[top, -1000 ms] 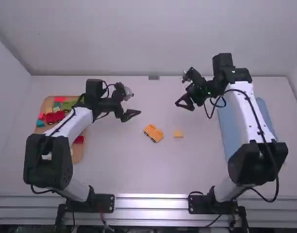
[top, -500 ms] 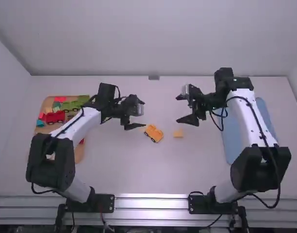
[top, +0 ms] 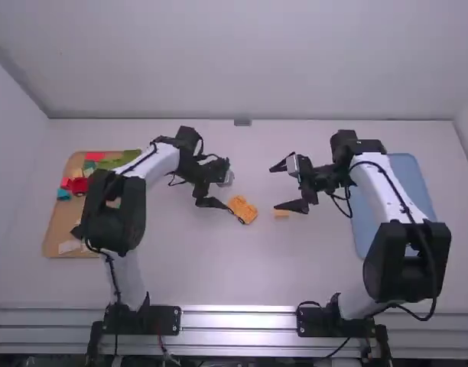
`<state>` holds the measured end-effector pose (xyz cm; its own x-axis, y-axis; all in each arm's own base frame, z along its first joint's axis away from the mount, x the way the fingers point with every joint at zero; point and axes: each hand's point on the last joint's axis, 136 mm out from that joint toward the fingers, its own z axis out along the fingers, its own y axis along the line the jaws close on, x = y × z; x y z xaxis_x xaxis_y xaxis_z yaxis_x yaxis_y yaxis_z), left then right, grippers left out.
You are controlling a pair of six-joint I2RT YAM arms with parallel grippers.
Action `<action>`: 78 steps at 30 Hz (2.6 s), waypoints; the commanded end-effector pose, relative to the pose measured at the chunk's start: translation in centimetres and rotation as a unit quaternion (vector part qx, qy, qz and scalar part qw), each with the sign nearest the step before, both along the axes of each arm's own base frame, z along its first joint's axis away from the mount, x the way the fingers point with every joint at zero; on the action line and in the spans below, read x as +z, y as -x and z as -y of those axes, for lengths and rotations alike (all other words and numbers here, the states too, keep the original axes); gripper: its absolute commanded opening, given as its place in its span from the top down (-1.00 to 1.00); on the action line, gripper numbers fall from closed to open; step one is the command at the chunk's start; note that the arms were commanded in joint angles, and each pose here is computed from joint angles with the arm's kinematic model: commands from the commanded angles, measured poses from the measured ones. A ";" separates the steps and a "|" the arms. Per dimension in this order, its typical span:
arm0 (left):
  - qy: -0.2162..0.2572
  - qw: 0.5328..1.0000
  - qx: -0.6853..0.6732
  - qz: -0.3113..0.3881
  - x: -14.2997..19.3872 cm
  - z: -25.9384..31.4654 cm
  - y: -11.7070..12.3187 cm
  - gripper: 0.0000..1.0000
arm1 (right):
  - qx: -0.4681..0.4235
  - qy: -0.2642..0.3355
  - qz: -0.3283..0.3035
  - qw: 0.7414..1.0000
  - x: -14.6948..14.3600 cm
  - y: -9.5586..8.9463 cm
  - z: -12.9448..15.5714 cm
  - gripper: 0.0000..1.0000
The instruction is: Assemble lego blocks to make yellow taxi
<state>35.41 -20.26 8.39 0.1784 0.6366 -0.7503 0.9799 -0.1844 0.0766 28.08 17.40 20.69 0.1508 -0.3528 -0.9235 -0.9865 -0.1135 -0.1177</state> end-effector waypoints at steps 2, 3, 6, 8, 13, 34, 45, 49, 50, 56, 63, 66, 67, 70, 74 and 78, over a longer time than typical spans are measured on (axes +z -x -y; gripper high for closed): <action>0.003 0.995 -0.077 0.055 -1.7 0.4 0.0 -0.98 | 0.007 -0.012 -0.001 1.000 0.2 0.6 -0.4 -0.97; 0.005 0.995 -0.080 0.055 -2.3 0.6 -0.1 -0.98 | 0.005 -0.012 -0.001 1.000 0.2 0.5 -0.3 -0.97; 0.003 0.996 -0.077 0.042 -3.8 1.1 -0.3 -0.98 | -0.001 -0.013 0.000 1.000 -0.1 0.3 0.0 -0.98; 0.002 0.997 -0.071 0.035 -4.9 1.6 -0.5 -0.98 | -0.005 -0.010 0.006 1.000 -0.8 0.1 0.3 -0.97; -0.010 0.997 -0.064 0.030 -7.1 3.2 -1.1 -0.98 | -0.023 -0.005 0.010 1.000 -2.8 -0.3 1.3 -0.98; -0.027 0.999 -0.037 0.006 -10.6 3.0 0.1 -0.71 | -0.103 -0.069 -0.026 0.992 -4.8 -1.7 3.7 -0.97; 0.002 0.998 -0.026 -0.055 -9.5 3.8 1.8 -0.21 | -0.102 -0.076 -0.027 0.992 -4.5 -1.6 3.7 -0.98; 0.005 0.993 0.043 -0.107 -10.0 3.9 1.2 -0.17 | -0.103 -0.076 -0.029 0.991 -4.5 -1.6 3.7 -0.97; 0.001 0.992 0.056 -0.114 -10.3 3.9 1.2 -0.17 | -0.103 -0.076 -0.029 0.991 -4.6 -1.6 3.7 -0.98; -0.022 0.985 0.138 -0.097 -10.9 3.3 0.5 -0.03 | -0.103 -0.074 -0.029 0.992 -4.6 -1.6 3.7 -0.98; -0.025 0.983 0.177 -0.028 -8.4 1.2 2.3 -0.15 | -0.102 -0.074 -0.024 0.992 -4.6 -1.7 3.7 -0.98; -0.024 0.987 0.161 -0.009 -8.1 1.1 3.4 -0.19 | -0.101 -0.074 -0.023 0.992 -4.6 -1.7 3.7 -0.98; -0.021 0.987 0.161 -0.004 -8.1 1.1 3.4 -0.24 | -0.101 -0.074 -0.023 0.992 -4.6 -1.7 3.7 -0.97; -0.023 0.986 0.164 0.004 -8.7 0.9 3.6 -0.30 | -0.102 -0.070 -0.026 0.992 -4.8 -1.6 3.7 -0.98; -0.025 0.985 0.173 0.009 -9.3 0.2 3.7 -0.42 | -0.109 -0.062 -0.044 0.991 -5.0 -1.6 3.8 -0.98; -0.025 0.985 0.172 0.011 -9.6 0.3 4.0 -0.74 | -0.116 -0.066 -0.069 0.989 -4.9 -1.6 3.7 -0.97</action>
